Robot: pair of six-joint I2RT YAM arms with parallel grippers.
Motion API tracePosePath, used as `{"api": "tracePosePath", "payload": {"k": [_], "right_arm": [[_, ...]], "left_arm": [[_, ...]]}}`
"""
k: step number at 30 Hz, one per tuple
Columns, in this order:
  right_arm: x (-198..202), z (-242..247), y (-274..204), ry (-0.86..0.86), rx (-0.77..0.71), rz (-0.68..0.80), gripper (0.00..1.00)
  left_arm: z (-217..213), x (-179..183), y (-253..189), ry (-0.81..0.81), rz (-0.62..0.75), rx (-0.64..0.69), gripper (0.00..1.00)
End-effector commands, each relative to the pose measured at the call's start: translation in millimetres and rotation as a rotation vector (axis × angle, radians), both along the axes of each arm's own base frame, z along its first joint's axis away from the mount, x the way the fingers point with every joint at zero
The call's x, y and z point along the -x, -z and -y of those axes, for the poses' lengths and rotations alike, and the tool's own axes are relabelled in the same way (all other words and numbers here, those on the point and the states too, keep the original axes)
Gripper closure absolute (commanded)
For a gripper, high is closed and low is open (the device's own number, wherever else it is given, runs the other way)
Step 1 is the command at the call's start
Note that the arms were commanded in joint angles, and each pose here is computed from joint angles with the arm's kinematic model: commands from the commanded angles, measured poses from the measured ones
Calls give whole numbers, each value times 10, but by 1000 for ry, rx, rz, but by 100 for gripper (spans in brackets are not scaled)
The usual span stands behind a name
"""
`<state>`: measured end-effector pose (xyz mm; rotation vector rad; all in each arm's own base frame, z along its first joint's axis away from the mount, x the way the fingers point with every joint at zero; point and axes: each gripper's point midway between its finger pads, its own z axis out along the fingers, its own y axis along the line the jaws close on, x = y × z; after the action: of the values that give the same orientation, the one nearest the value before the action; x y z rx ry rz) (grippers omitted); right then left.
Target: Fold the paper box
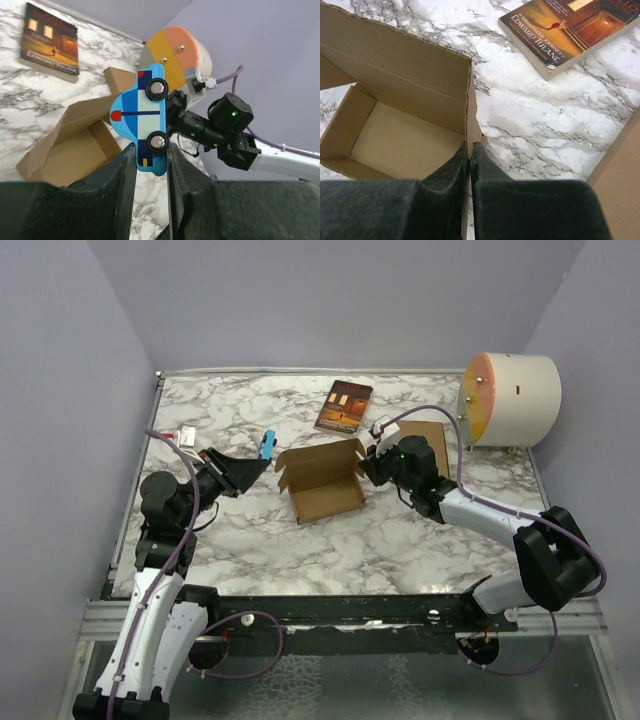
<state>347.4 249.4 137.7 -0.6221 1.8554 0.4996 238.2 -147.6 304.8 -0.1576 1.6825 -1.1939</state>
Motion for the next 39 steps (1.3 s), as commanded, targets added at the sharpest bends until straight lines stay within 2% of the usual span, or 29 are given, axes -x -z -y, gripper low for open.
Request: {"api": "tracePosePath", "payload": {"k": [1, 6, 11, 16, 23, 32, 39], "right_arm": [[-80, 11, -59, 26, -9, 15, 98], [-81, 11, -57, 26, -9, 15, 98], [-87, 12, -58, 27, -8, 16, 98], [-80, 16, -64, 27, -8, 17, 98], [-79, 18, -67, 24, -9, 18, 98], [-73, 5, -62, 16, -9, 18, 98], [-63, -2, -40, 10, -6, 14, 98]], "left_arm": [[191, 101, -101, 100, 62, 58, 80], [462, 137, 65, 166, 40, 50, 80], [815, 198, 263, 243, 45, -13, 80], [1041, 112, 779, 269, -8, -166, 80], [1079, -136, 1366, 225, -49, -437, 80], [1207, -292, 1825, 215, -44, -690, 78], [1206, -387, 2022, 187, -62, -810, 69]]}}
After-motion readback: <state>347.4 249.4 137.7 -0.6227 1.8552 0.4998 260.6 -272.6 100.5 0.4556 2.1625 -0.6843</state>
